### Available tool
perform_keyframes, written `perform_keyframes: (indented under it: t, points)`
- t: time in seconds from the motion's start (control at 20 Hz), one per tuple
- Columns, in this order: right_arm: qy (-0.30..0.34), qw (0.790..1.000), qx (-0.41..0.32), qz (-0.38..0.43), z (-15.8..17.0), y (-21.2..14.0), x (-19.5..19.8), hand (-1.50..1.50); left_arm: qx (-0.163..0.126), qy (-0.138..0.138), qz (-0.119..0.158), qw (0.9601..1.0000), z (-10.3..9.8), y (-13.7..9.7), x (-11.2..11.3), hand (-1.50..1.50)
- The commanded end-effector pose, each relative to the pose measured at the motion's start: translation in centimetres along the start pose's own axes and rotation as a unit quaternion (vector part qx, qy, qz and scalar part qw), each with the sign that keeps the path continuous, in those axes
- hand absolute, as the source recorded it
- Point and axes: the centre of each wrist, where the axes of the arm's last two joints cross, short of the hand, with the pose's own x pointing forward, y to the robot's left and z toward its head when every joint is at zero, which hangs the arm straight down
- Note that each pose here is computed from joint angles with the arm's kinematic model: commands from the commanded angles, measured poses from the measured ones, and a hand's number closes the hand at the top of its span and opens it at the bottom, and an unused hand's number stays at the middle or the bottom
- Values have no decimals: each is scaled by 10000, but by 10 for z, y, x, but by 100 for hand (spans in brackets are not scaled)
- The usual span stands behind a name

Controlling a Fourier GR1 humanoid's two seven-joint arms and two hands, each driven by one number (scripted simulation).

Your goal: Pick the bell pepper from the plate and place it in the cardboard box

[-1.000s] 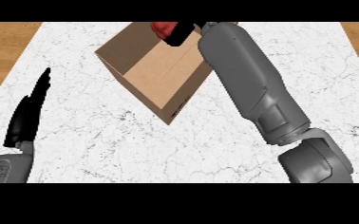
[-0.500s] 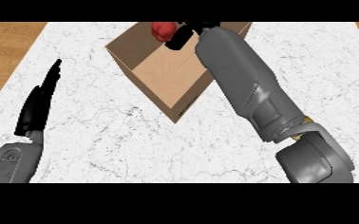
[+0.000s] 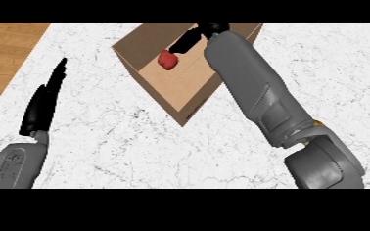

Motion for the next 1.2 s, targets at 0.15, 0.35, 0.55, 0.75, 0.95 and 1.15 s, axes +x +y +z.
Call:
perform_keyframes:
  t: [0.15,0.35,0.55,0.75,0.95,1.15]
  points:
    - [-456,9927,-767,-814,-1,-6,1,-150,48,57,23,10000,2,-7,1,0]
    - [-510,9795,-1168,-1557,-6,-26,2,-150,137,148,-23,9998,7,11,-6,0]
    - [-497,9716,-1226,-1964,-3,-27,-16,-150,135,181,-38,9997,10,20,-13,0]
    - [-421,9703,-1313,-1990,2,-75,-63,-150,293,260,13,9992,20,15,-19,0]
    - [-264,9696,-1439,-1960,12,-105,-97,-150,347,244,-5,9991,23,18,-27,0]
    - [-230,9725,-1446,-1809,36,-151,-147,-150,382,302,-27,9988,13,36,-21,0]
